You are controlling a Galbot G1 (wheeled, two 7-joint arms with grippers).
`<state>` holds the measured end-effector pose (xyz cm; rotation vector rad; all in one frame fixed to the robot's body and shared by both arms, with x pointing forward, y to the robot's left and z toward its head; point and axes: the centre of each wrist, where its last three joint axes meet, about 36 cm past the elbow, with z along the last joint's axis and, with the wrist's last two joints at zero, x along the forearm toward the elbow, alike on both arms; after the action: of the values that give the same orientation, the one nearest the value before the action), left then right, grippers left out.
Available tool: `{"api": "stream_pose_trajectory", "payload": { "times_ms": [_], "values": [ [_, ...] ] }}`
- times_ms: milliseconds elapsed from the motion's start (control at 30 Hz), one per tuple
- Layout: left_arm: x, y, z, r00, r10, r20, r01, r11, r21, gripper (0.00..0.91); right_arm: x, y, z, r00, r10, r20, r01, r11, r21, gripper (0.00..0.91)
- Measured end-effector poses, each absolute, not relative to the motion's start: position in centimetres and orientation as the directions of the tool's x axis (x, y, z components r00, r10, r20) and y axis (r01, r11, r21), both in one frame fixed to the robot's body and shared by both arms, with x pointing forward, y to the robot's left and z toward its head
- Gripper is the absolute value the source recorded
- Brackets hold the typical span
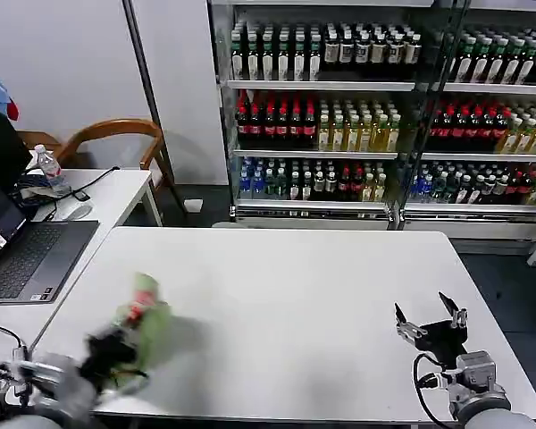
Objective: Fold and organize the clothes.
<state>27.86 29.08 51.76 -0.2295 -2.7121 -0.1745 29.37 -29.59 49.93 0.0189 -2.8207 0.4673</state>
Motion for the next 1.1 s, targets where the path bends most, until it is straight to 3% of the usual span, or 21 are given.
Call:
{"api": "stream_pose_trajectory", "payload": {
  "times_ms": [267,600,633,667,1100],
  "values": [
    [28.0,21.6,48.7,-0.866,0.337,0.369,0.333,0.940,-0.077,0.040,28.9,-29.8,50.0,-0.959,0.048,0.280,-0.048,0.944,-0.328,0.907],
    [32.1,16.2,46.9,-0.875,0.399,0.274,0.373,0.917,-0.146,0.040,28.9,-30.5,50.5,-0.961,0.067,0.270,-0.033,0.937,-0.349,0.907],
    [32.5,15.7,46.7,-0.874,0.404,0.271,0.376,0.914,-0.152,0.816,29.0,-30.6,50.6,-0.961,0.068,0.268,-0.031,0.936,-0.351,0.907],
    [32.7,15.3,46.6,-0.873,0.407,0.269,0.377,0.913,-0.156,0.907,29.1,-30.7,50.7,-0.961,0.069,0.266,-0.030,0.936,-0.352,0.907],
    [35.8,9.0,45.5,-0.865,0.450,0.221,0.371,0.871,-0.321,0.907,29.7,-31.0,51.0,-0.964,0.073,0.257,-0.024,0.935,-0.354,0.907]
  ]
}}
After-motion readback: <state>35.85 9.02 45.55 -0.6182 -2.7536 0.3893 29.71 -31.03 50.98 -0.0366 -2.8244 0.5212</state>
